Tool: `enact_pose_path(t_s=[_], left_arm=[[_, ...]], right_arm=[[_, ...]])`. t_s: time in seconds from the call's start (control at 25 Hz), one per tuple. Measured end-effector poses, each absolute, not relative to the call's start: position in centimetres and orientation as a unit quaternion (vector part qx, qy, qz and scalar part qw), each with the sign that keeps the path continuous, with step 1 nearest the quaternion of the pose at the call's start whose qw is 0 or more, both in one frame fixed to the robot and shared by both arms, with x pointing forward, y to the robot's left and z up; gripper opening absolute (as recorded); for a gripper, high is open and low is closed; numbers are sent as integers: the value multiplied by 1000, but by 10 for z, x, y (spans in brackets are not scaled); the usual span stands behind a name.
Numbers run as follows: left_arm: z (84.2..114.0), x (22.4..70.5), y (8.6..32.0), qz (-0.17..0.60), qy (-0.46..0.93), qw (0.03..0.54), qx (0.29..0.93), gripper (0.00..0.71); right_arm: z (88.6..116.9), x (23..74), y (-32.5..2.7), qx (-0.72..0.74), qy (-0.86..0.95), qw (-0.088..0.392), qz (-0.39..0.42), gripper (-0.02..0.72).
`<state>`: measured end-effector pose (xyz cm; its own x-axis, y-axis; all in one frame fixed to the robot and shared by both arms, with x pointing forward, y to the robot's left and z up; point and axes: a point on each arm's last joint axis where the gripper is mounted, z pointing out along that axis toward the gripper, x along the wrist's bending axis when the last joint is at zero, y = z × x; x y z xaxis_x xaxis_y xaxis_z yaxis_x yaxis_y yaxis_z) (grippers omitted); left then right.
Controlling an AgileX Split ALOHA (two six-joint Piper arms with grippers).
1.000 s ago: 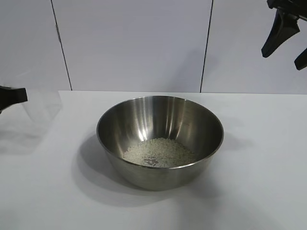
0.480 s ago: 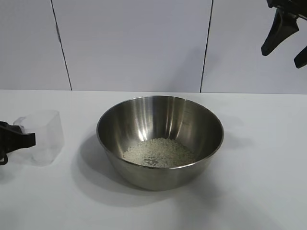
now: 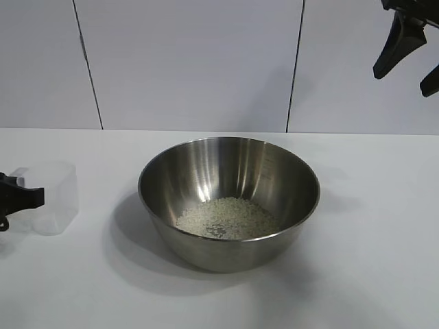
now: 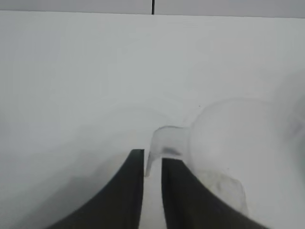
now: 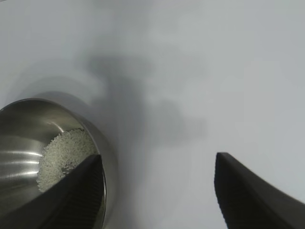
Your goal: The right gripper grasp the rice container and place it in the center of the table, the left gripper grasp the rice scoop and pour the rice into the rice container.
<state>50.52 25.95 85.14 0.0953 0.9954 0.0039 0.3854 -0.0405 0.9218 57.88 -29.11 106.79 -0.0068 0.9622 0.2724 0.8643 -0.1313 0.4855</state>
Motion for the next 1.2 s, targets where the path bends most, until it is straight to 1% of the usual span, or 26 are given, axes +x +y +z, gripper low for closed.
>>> enact_pose_path(t_s=[0.04, 0.12, 0.2, 0.28, 0.56, 0.8, 0.88, 1.0, 1.2], left_arm=[[851, 505, 260, 373, 559, 408, 617, 233], [852, 505, 260, 374, 559, 409, 616, 312], [852, 505, 260, 375, 559, 409, 616, 354], [852, 505, 260, 377, 561, 408, 614, 370], [850, 500, 263, 377, 569, 399, 613, 381], [844, 480, 267, 361, 580, 377, 626, 381], [846, 474, 268, 356, 586, 377, 622, 381], [860, 467, 271, 361, 603, 394, 593, 369], [898, 465, 273, 380, 599, 430, 559, 356]], right_arm=[[1068, 579, -291, 699, 653, 88, 278, 463], [1068, 579, -291, 699, 653, 88, 278, 463], [1068, 579, -291, 699, 653, 88, 278, 463], [1068, 579, -291, 699, 653, 88, 278, 463], [1068, 579, -291, 699, 653, 88, 278, 463], [1068, 579, -291, 699, 653, 88, 278, 463], [1068, 579, -291, 699, 653, 88, 278, 463], [1068, 579, -291, 699, 652, 88, 278, 463], [1068, 579, -291, 699, 652, 88, 278, 463]])
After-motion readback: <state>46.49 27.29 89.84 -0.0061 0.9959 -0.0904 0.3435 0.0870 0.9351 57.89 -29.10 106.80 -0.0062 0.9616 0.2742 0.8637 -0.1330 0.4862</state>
